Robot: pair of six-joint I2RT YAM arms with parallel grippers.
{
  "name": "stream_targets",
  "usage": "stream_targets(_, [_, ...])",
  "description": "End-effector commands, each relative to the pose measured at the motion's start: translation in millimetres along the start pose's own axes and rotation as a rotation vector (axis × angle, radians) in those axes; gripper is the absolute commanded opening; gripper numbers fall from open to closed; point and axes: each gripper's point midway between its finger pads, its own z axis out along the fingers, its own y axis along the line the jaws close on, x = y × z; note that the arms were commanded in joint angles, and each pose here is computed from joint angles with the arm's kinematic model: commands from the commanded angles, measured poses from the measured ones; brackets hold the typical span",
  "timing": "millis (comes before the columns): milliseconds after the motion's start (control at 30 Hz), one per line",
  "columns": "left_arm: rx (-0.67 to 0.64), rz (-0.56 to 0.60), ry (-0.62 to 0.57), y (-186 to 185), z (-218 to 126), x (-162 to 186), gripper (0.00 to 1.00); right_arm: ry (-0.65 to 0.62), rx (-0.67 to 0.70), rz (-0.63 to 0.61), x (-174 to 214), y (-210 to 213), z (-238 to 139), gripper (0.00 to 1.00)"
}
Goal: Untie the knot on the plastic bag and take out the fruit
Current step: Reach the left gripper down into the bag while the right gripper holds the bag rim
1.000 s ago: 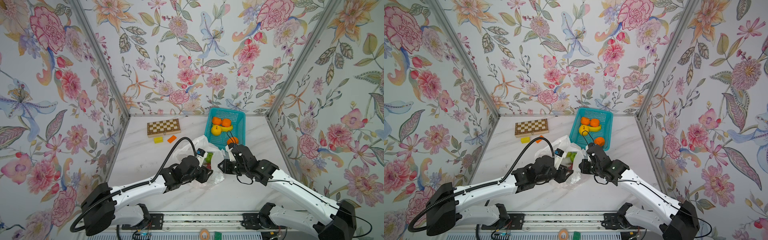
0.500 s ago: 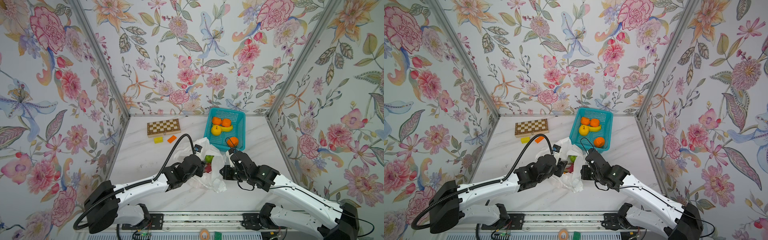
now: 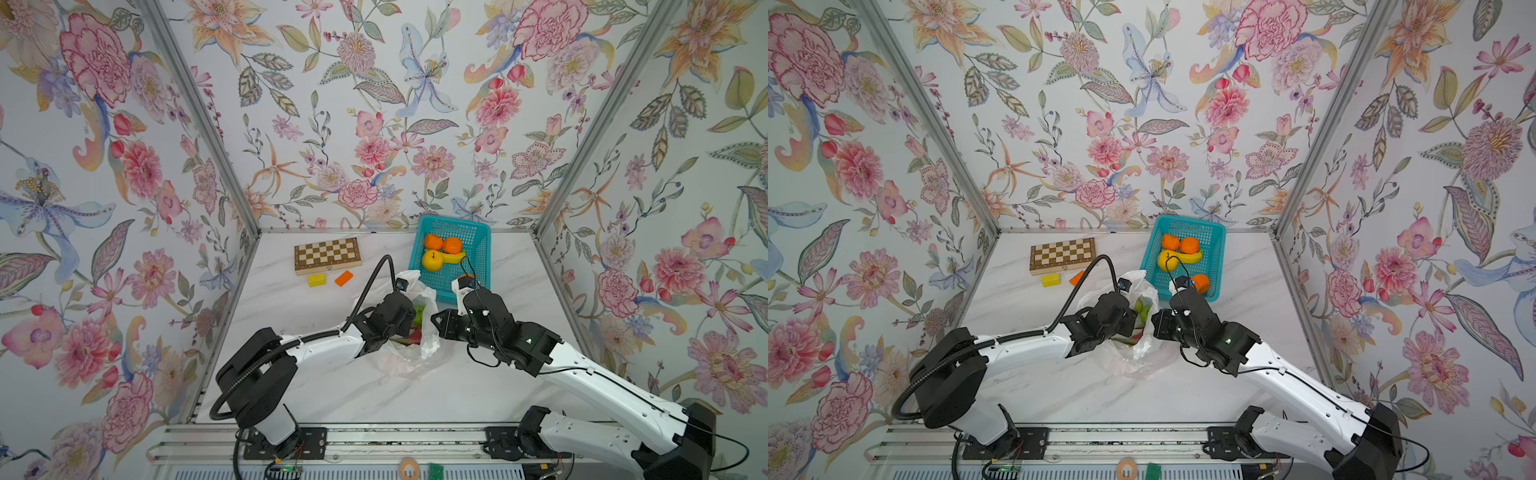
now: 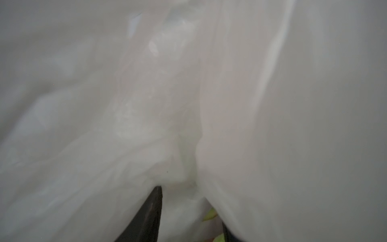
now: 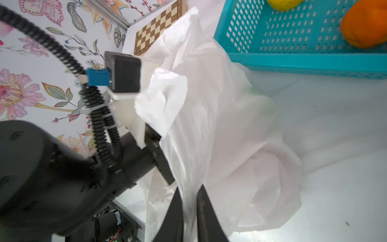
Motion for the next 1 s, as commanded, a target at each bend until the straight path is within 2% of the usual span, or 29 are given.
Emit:
stream_targets(0, [-0.08, 0.021, -0.021, 12, 14, -13, 0.54, -0.031, -0.044, 0.006, -12, 17, -2, 0.15])
stream_targets(167, [-0.188, -0.004, -0.007, 36, 35, -10, 0.72, -0.029, -0.043, 0.013, -10, 16, -2, 0.14])
stream_targets(267, [-0.189, -0.017, 0.01, 41, 48, -6, 0.74, -0.026, -0.041, 0.013, -8, 15, -3, 0.15])
stream_targets(400, [-0.097, -0.05, 0.047, 33, 70, 2, 0.75, -0.016, -0.027, 0.013, -4, 10, 0, 0.15])
stream_targets(533, [-0.062, -0.072, 0.082, 33, 85, 12, 0.75, -0.005, -0.017, 0.019, 0, 5, 0, 0.15])
stream_targets(633, [-0.033, -0.081, 0.124, 34, 96, 23, 0.71, -0.009, -0.014, 0.027, 1, 3, -1, 0.15])
stream_targets(800, [-0.01, -0.101, 0.15, 32, 99, 29, 0.52, -0.025, -0.006, 0.024, -2, 1, -7, 0.16])
stream_targets(900, [0.017, -0.107, 0.137, 28, 94, 24, 0.44, -0.03, -0.005, 0.024, -3, 1, -8, 0.2])
stream_targets(967, [0.028, -0.107, 0.126, 26, 88, 19, 0.41, -0.029, -0.002, 0.025, -3, 1, -8, 0.27])
